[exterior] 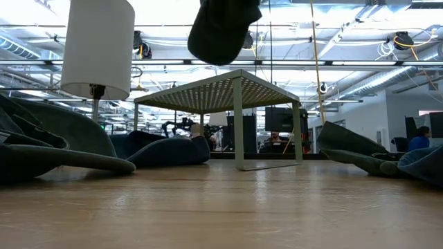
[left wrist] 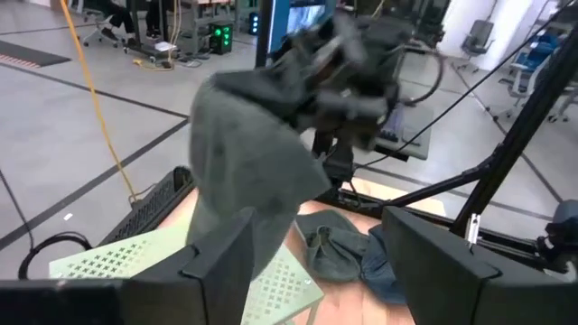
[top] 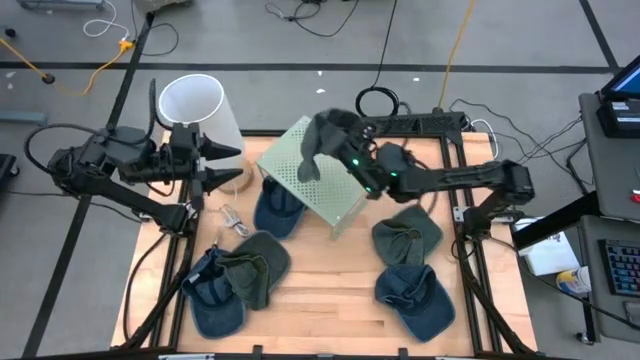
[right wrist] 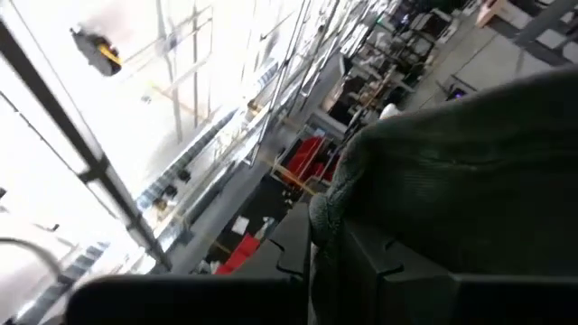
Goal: Pick & Place hat
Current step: Put the top black cap on the shelf
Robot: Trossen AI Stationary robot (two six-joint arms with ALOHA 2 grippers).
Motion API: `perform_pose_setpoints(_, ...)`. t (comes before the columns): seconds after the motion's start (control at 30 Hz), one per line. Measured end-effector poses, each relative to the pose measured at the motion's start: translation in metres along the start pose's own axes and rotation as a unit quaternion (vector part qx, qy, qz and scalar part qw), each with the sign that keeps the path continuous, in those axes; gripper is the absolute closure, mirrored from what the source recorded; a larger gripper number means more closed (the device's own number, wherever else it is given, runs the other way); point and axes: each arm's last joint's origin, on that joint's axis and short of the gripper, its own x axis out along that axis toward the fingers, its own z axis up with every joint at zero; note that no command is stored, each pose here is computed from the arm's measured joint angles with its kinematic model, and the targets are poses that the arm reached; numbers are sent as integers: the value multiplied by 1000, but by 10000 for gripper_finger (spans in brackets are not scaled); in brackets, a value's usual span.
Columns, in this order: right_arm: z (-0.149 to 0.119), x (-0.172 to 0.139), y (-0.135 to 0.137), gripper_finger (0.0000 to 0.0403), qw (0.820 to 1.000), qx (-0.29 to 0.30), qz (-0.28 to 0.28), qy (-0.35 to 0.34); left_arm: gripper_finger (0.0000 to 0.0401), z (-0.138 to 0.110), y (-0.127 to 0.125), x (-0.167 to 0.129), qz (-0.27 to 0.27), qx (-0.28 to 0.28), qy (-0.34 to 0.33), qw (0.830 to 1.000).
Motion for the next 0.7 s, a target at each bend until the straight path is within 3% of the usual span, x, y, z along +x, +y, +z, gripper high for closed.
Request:
perform_pose_setpoints(0.17,-14,31,2,382,1000,5,-5,-16,159,2,4,-11,-5,-5,-13,1000)
perform_pose_setpoints(0.4,-21,72,2,382,999,-33,-20,-37,150,4,8,-21,-9,-10,-25,1000)
perform_pose_setpoints(0.7,-48,95,-40,382,997,-34,-70,10,163,4,7,-20,-10,-1,-24,1000)
